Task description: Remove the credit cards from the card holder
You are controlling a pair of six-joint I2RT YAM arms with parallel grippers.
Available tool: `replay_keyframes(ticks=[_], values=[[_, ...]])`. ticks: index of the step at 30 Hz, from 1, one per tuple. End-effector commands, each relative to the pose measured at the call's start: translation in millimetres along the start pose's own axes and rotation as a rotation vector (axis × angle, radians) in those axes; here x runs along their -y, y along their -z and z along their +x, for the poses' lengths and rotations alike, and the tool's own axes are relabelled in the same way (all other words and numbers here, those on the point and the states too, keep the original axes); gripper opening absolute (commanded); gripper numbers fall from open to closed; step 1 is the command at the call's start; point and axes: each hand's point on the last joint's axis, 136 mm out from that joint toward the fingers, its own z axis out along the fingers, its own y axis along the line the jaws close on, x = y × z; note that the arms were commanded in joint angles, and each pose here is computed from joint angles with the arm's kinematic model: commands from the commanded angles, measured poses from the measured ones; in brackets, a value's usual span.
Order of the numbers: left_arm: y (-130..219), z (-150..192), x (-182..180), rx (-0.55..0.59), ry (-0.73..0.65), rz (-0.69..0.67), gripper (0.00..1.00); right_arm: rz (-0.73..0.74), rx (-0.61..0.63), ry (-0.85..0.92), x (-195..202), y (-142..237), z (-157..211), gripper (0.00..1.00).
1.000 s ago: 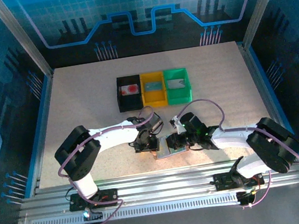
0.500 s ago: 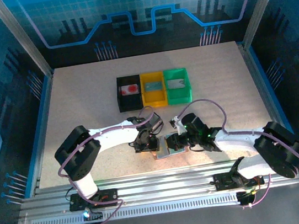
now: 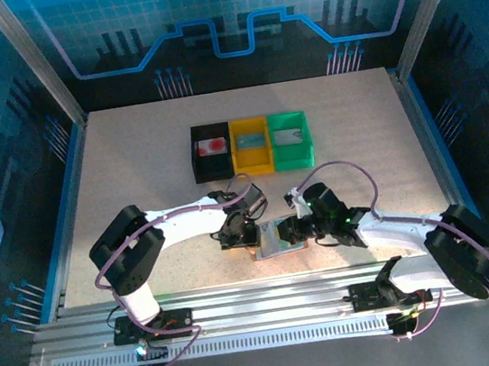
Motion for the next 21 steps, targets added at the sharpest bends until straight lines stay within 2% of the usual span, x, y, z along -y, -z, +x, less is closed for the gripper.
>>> replay_keyframes(ticks=[1, 10, 12, 15, 21], values=[[-49.1, 24.0, 3.0, -0.113, -0.014, 0.028, 0.57, -0.032, 0.001, 0.011, -4.8, 6.0, -1.8, 0.0], [-49.6, 22.8, 7.0, -0.115, -0.017, 0.038, 0.57, -0.046, -0.043, -0.009, -4.8, 1.0, 3.7, 0.0], [-48.9, 22.4, 7.5, -0.114, -0.016, 0.039, 0.57, -0.01, -0.046, -0.025, 3.1, 0.1, 5.6, 0.12], [-48.7, 22.3, 8.3, -0.114, -0.018, 0.04, 0.57, 0.039, -0.049, -0.042, 13.1, -1.6, 7.3, 0.25], [-52.3, 25.2, 9.9, -0.121, -0.021, 0.039, 0.57, 0.132, -0.073, -0.084, 31.3, -7.1, 10.0, 0.28]])
